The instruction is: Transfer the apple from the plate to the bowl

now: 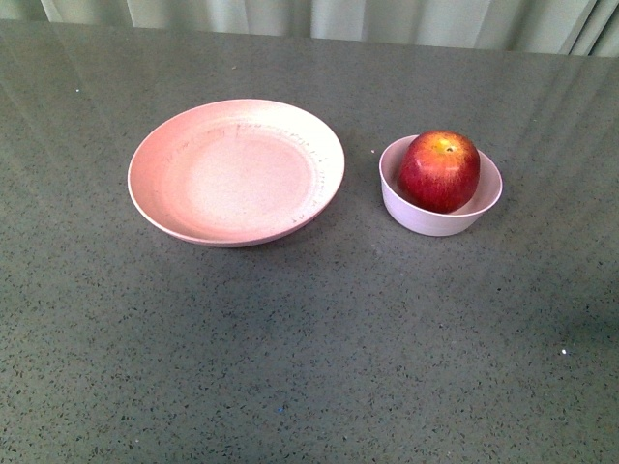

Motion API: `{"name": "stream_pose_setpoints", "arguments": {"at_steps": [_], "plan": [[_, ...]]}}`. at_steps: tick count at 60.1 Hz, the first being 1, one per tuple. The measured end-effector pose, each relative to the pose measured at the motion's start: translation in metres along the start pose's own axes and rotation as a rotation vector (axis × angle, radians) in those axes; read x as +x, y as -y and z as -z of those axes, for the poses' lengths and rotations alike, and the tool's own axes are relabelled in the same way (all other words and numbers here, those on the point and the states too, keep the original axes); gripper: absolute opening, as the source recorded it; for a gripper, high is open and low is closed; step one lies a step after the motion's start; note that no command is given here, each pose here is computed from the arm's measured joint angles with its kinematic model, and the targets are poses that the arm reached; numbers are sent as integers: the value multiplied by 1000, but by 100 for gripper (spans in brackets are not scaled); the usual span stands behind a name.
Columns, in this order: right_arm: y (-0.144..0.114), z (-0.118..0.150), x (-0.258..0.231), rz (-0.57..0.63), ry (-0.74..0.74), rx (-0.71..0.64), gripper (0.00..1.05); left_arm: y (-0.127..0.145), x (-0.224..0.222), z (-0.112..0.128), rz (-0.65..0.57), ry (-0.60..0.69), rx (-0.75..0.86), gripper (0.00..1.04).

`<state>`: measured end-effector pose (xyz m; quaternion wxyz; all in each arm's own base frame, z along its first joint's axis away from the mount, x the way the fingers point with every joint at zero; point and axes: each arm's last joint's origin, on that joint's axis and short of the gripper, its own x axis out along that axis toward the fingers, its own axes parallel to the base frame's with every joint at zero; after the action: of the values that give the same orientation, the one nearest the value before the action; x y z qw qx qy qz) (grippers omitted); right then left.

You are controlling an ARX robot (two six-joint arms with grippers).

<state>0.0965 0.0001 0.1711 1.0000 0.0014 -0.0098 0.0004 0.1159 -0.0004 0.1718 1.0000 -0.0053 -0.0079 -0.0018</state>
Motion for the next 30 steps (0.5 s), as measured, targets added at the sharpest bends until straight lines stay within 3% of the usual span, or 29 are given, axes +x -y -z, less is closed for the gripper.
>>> {"name": "stream_pose_setpoints", "arguments": {"at_steps": [30], "plan": [[0, 0, 0, 0, 0, 0, 96, 0, -15, 5, 0, -34, 0, 2]]}}
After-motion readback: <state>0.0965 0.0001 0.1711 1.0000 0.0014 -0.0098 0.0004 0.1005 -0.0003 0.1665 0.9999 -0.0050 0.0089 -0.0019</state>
